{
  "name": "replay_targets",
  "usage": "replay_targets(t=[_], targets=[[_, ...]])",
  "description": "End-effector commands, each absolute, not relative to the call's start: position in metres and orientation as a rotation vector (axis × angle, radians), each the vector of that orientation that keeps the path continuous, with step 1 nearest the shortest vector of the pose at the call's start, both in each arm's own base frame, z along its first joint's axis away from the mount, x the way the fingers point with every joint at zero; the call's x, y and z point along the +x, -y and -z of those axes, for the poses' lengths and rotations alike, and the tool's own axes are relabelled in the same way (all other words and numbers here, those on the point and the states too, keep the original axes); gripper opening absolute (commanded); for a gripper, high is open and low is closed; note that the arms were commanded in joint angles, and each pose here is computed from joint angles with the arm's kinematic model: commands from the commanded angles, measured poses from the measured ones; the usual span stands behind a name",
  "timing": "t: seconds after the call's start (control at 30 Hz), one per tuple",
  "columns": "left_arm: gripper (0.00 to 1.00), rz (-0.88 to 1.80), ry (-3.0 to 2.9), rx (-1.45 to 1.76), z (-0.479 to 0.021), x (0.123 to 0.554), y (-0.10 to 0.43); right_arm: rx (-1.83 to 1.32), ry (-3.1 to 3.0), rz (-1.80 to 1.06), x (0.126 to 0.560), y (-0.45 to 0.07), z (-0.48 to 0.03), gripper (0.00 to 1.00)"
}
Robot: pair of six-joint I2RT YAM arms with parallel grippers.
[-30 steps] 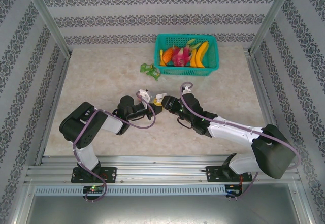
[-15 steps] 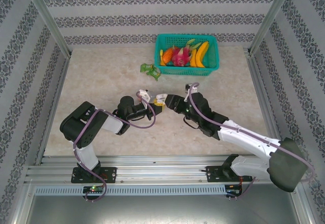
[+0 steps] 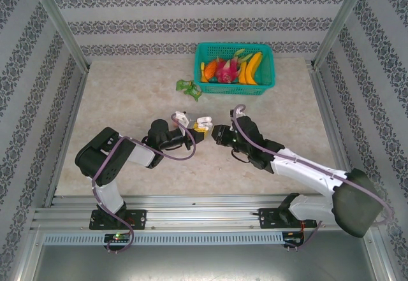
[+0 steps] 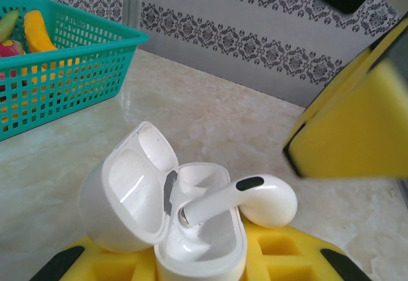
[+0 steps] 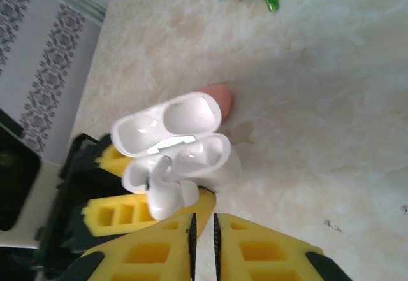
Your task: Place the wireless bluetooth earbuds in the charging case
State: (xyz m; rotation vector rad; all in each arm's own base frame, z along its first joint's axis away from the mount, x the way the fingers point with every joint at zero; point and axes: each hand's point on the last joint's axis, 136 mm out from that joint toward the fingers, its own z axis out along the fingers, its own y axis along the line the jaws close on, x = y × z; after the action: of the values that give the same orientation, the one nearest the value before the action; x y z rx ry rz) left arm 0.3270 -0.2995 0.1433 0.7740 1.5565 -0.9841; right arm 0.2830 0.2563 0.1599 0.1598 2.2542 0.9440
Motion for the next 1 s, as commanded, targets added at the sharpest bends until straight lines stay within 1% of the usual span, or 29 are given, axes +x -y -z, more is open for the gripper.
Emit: replay_targets(t=[0.0,0.3,0.97], targets=[[0.0,1.012,-1.429,0.793,-0.18,0.323,0.307,0.161,-2.262,-0.986,0.286,-0.264,-0.157,0.17],[0.0,1.013,-1.42,0.802,-0.183,0.321,0.307,0.158,-2.285,-0.974,0.293,-0.27,-0.148,0.15],[0.0,1.022,-1.443,0.816,-0.173,0.319,0.307,0.114,-2.252,-0.97,0.303,-0.273,-0.171,0.15]])
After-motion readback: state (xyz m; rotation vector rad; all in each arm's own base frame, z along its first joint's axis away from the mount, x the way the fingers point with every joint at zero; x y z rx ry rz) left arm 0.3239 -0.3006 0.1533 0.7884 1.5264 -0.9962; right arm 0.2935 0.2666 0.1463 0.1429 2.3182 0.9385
